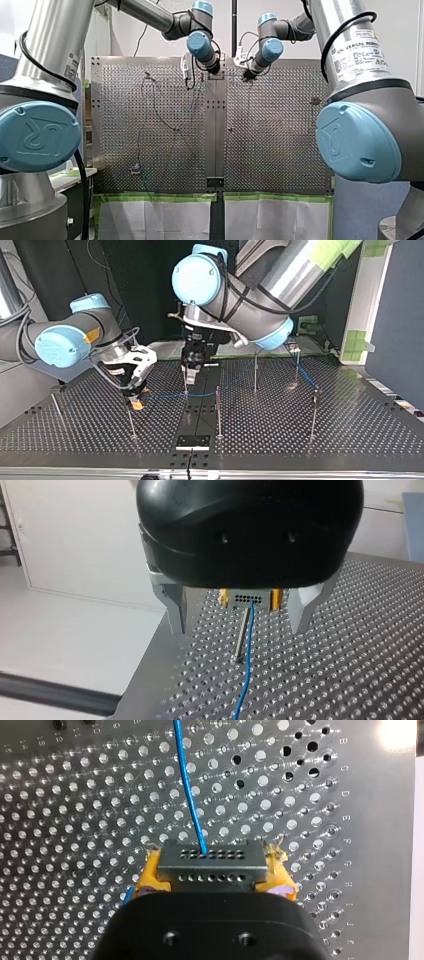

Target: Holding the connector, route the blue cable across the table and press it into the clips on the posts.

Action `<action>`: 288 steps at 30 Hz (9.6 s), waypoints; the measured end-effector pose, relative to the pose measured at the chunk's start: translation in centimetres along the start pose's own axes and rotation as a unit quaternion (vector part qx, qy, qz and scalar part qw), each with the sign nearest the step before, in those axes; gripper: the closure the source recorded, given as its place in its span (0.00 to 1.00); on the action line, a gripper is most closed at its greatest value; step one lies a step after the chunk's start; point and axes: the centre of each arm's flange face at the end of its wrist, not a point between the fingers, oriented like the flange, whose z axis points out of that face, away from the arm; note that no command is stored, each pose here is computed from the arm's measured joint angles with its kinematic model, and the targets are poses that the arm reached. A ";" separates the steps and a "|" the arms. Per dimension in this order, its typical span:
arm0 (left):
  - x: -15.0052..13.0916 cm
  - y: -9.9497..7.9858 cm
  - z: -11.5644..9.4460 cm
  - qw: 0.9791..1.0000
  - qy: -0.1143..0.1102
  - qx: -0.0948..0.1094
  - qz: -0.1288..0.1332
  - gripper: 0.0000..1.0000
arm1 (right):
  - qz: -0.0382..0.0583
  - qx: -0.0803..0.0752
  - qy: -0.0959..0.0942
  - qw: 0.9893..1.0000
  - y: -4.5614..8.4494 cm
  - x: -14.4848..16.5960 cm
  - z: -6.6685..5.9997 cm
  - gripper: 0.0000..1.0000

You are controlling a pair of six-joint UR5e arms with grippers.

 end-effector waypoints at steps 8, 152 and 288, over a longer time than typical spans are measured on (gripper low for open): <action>1.0 -1.0 1.7 1.000 0.010 -0.022 0.017 0.00 | 0.000 0.001 0.000 1.000 -0.1 0.0 0.0 1.00; 29.9 3.5 6.6 0.998 0.062 0.018 0.000 1.00 | 0.003 -0.058 -0.141 0.988 6.2 -22.7 -1.3 1.00; 24.7 -5.2 4.6 0.995 0.093 0.027 0.033 0.00 | 0.013 -0.087 -0.093 0.992 15.7 -20.1 3.6 1.00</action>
